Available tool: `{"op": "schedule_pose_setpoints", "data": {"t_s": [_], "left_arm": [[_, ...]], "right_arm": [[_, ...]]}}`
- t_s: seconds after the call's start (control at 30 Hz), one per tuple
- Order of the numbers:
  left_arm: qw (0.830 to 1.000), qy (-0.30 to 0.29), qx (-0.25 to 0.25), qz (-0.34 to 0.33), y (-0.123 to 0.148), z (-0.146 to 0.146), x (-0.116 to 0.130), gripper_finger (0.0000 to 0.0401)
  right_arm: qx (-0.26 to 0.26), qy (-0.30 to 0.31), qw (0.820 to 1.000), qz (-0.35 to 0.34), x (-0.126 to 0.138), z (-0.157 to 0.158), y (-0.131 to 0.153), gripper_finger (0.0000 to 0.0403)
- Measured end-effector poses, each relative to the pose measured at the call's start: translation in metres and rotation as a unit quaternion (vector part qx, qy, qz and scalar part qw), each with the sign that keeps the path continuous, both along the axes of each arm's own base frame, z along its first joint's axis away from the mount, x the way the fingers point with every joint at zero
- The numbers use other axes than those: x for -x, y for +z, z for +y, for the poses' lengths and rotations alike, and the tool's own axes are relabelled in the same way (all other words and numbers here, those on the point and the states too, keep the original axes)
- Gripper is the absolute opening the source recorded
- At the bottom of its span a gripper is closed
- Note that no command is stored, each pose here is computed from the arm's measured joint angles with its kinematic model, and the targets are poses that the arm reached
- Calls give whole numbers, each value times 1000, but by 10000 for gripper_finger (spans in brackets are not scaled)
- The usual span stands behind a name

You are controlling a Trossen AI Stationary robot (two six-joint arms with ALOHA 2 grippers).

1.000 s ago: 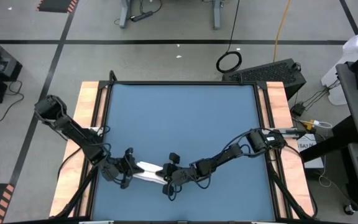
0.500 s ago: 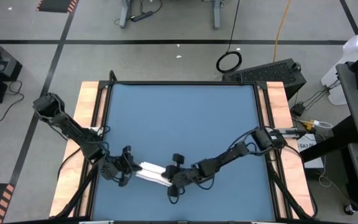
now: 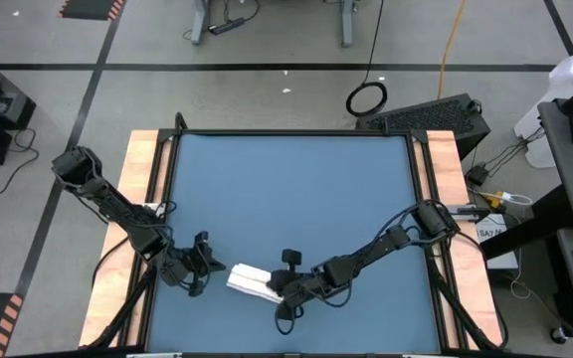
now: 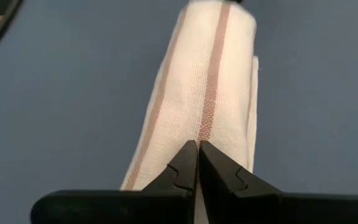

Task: Roll towel
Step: Roll the white towel, then return to Home Position

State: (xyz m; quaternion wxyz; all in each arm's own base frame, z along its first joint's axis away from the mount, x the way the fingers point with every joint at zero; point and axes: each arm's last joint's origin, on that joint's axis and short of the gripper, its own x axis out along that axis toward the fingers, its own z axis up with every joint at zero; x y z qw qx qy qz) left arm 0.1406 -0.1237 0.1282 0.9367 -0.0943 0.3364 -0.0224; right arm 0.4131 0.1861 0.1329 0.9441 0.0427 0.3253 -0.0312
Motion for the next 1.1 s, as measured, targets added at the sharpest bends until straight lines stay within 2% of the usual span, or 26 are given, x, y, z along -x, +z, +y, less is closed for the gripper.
{"op": "schedule_pose_setpoints", "data": {"t_s": [0.2,0.4,0.5,0.63,0.8,0.97,1.1], "left_arm": [[999,0,21,-27,10,0,0,4],[998,-5,20,-61,20,1,0,4],[995,-22,17,-93,27,-1,-2,4],[985,-31,24,-169,44,-3,-8,4],[962,-59,-42,-264,64,-3,-17,4],[957,-15,-60,-282,71,12,-30,4],[962,12,-47,-268,67,23,-39,4]], "right_arm": [[9,6,1000,-16,4,-2,25,10],[16,12,1000,-5,12,-1,40,10],[26,26,999,9,22,5,48,10],[45,44,997,35,39,10,65,10],[82,81,992,56,62,12,92,10],[122,118,983,73,85,12,112,10],[144,112,980,74,103,7,109,10]]}}
